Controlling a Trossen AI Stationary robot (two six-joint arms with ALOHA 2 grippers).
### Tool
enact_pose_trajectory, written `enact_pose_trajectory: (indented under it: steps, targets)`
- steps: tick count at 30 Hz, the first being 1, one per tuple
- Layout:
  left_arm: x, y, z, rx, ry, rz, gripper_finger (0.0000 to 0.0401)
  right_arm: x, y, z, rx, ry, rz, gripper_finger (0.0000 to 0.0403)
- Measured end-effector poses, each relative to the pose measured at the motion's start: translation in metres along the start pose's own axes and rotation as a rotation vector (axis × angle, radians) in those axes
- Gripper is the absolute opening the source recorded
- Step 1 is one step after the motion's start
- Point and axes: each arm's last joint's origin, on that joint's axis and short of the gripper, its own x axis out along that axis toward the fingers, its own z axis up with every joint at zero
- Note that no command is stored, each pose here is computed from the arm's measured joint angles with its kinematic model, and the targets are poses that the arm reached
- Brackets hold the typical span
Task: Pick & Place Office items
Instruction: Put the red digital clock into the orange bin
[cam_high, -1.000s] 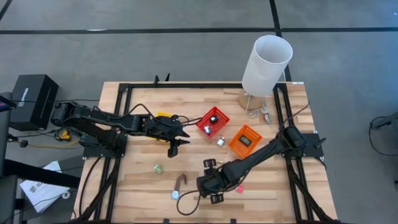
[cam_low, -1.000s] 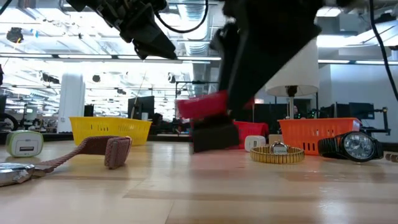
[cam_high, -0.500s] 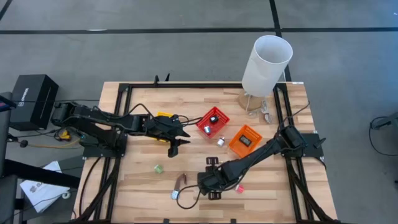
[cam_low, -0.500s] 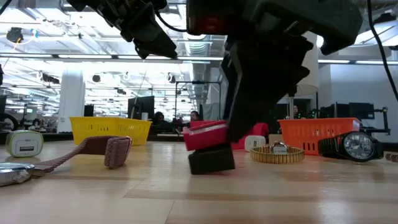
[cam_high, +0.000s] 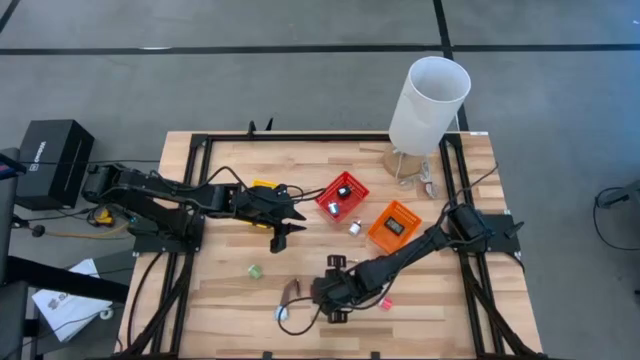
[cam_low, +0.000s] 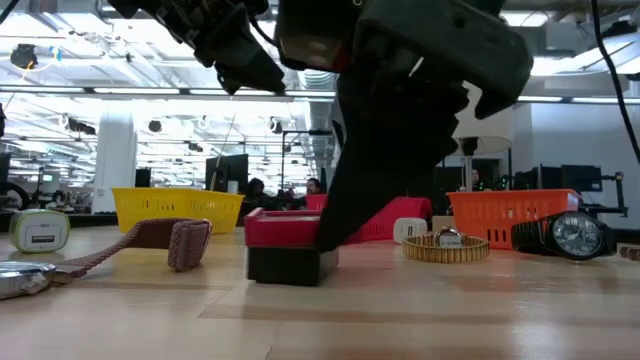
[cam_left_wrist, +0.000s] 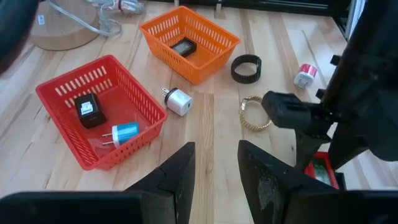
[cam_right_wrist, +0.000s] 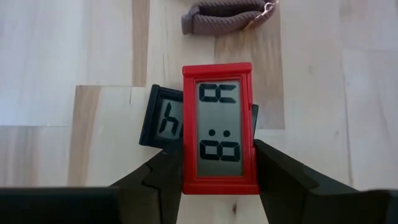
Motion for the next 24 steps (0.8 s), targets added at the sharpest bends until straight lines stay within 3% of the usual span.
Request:
enact_pose_trajectory:
  steps: [4, 14, 18, 24]
  targets:
    - [0.0, 0.0, 0.0004, 0.0, -0.004, 0.0, 0.0115, 0.001, -0.0006, 0.0014, 0.007, -0.003, 0.025, 0.017]
    - [0.0, -0.0002, 0.0012, -0.001, -0.012, -0.002, 0.0115, 0.0056, -0.0058, -0.0012, 0.006, 0.026, 0.008, 0.0233]
    - [0.0, -0.0003, 0.0015, -0.001, -0.016, -0.002, 0.0115, 0.0054, -0.0059, 0.0001, 0.01, 0.016, 0.007, 0.023]
    - [0.0, -0.0003, 0.0017, -0.001, -0.017, -0.002, 0.0115, 0.0052, -0.0062, -0.0018, 0.007, 0.035, 0.002, 0.0194]
